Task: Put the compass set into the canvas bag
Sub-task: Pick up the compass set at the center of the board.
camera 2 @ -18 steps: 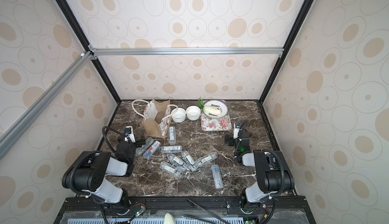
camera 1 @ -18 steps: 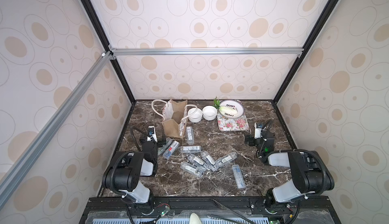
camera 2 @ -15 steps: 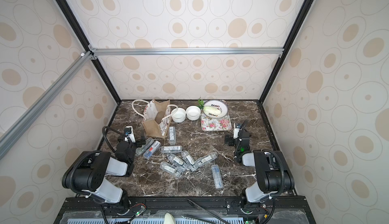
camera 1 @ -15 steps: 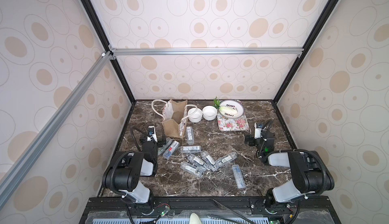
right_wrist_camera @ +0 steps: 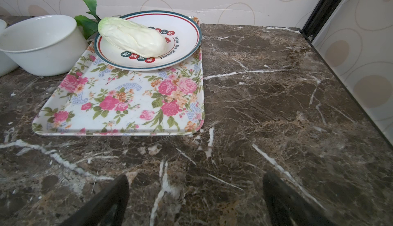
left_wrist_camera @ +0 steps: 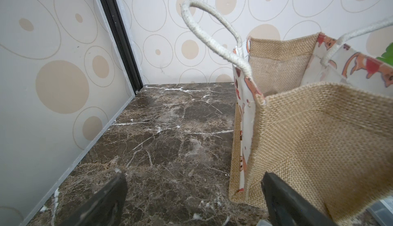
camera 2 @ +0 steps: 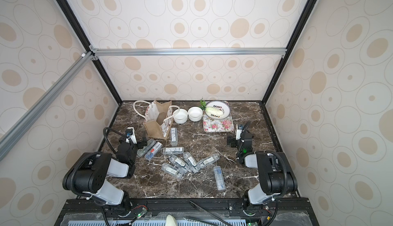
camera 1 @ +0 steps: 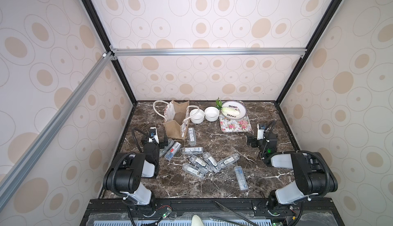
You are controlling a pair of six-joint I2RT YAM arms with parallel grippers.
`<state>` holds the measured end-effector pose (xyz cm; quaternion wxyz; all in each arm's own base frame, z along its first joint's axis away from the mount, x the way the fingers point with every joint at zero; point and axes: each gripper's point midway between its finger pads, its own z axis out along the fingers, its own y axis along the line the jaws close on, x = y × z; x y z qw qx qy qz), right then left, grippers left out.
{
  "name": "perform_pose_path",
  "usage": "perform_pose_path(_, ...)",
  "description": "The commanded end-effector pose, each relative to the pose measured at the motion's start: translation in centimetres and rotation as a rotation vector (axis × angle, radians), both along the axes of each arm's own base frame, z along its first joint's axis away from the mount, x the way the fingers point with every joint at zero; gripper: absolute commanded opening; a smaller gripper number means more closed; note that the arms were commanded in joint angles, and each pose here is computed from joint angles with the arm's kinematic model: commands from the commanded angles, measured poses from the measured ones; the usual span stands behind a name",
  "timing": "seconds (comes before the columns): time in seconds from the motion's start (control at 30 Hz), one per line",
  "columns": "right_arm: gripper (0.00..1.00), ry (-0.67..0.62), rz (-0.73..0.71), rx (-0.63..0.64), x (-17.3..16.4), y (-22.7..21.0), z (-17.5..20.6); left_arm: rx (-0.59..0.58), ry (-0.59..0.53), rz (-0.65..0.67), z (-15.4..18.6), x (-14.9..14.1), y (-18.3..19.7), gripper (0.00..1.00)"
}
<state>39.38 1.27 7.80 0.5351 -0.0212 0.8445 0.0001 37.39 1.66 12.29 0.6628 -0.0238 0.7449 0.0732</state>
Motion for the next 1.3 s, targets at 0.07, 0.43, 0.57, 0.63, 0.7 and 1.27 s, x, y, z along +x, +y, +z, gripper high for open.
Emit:
perform_pose_path(0.07, 1.00, -0.023, 0.002, -0.001, 0.5, -0.1, 0.6, 0.005, -0.019, -0.005, 0.6, 0.5, 0.1, 1.00)
perform_pose_path(0.43, 0.98, -0.068, -0.032, -0.007, -1.0, -0.7, 4.6, 0.004, -0.028, -0.064, 4.1, 0.4, -0.5, 1.00)
perform_pose_path(0.57, 0.95, -0.032, -0.076, 0.035, -2.0, -1.0, 7.5, 0.005, 0.045, -0.067, 6.2, 0.2, -0.5, 1.00)
perform_pose_path(0.63, 0.92, 0.002, -0.085, 0.079, -2.7, -0.8, 9.1, -0.029, 0.125, -0.048, 6.5, 0.0, -0.3, 1.00)
perform_pose_path(0.7, 0.90, 0.030, -0.111, 0.131, -3.6, -0.6, 10.6, -0.049, 0.193, -0.050, 6.6, -0.8, -0.4, 1.00)
perform_pose_path(1.27, 0.82, 0.172, 0.221, 0.290, -7.8, 8.2, 13.5, -0.135, 0.780, -0.029, -1.9, -5.1, -2.3, 0.88)
